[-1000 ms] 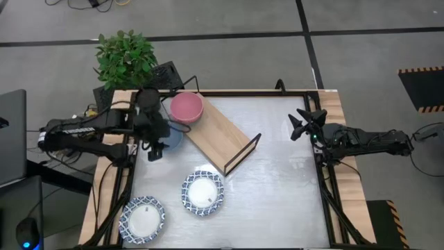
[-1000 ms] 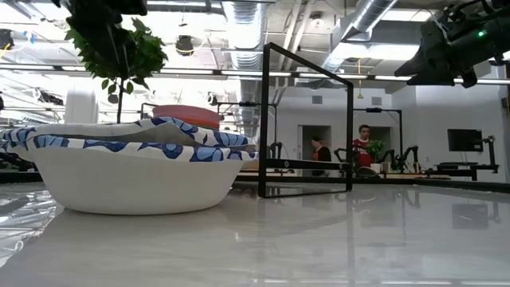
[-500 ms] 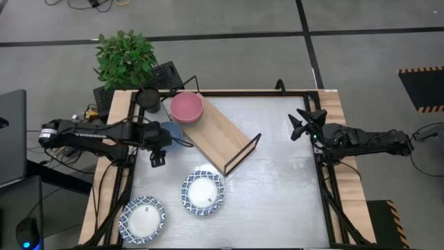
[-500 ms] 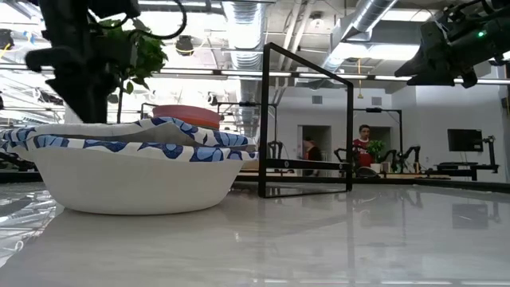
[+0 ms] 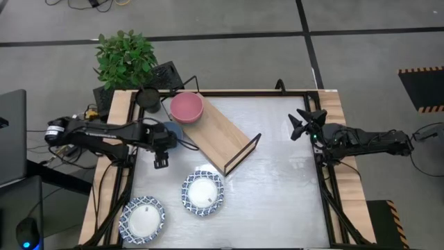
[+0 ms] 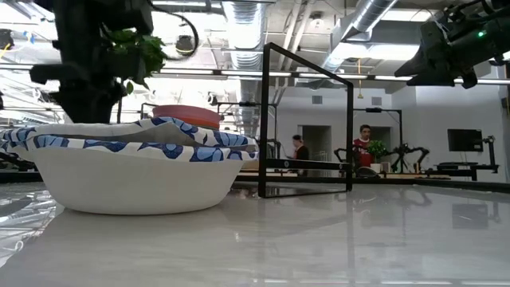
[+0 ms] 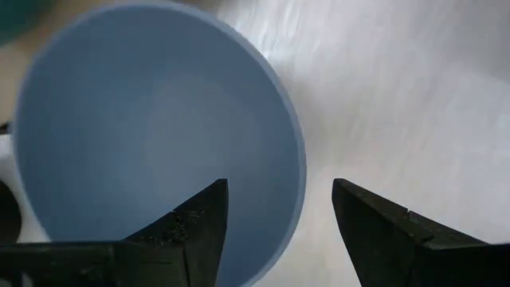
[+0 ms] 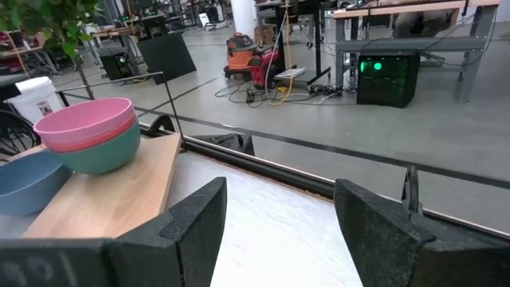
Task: Place and stack bowls onto a shelf
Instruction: Stack the blue bowl on the pink bowl
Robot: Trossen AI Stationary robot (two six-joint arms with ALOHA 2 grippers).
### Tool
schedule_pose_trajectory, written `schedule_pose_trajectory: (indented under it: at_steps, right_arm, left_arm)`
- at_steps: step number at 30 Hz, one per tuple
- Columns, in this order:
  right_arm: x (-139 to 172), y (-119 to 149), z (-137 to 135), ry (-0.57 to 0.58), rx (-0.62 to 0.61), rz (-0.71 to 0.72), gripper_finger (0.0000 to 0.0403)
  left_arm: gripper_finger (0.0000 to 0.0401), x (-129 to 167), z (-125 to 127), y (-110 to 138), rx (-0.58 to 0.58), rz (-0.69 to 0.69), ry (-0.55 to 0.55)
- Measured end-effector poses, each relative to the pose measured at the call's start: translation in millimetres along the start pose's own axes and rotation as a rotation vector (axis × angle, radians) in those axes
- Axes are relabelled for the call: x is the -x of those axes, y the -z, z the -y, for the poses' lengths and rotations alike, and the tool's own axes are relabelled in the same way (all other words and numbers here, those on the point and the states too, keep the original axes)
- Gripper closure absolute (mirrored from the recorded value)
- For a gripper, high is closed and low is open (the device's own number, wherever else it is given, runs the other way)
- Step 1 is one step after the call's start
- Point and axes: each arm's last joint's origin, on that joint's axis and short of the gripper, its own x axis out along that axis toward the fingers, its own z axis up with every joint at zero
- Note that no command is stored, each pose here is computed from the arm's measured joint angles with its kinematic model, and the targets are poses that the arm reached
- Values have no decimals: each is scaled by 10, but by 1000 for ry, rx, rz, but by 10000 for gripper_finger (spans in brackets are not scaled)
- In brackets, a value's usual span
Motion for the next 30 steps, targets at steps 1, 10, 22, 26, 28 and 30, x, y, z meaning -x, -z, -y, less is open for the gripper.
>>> schedule_pose_trajectory:
  at_steps: [1,10,22,26,28,30]
  right_arm:
    - [0,0,0,0,0,0,143]
    - [0,0,0,0,4,0,143]
    - [0,0,0,0,7,0,143]
    - [0,0,0,0,7,0,143]
    - [0,0,0,0,7,0,143]
    - [0,0,0,0,7,0,143]
  left_arm:
    - [190,-44,12,-15,-7,-24,4]
    - [215,-334,79,-85,-38,-180,-8]
    - [393,-193,70,-159,-27,-141,28]
    - [398,-33,53,-256,-20,-75,35]
    - [399,41,41,-294,-26,-42,32]
    - [400,102,29,-325,-26,-16,20]
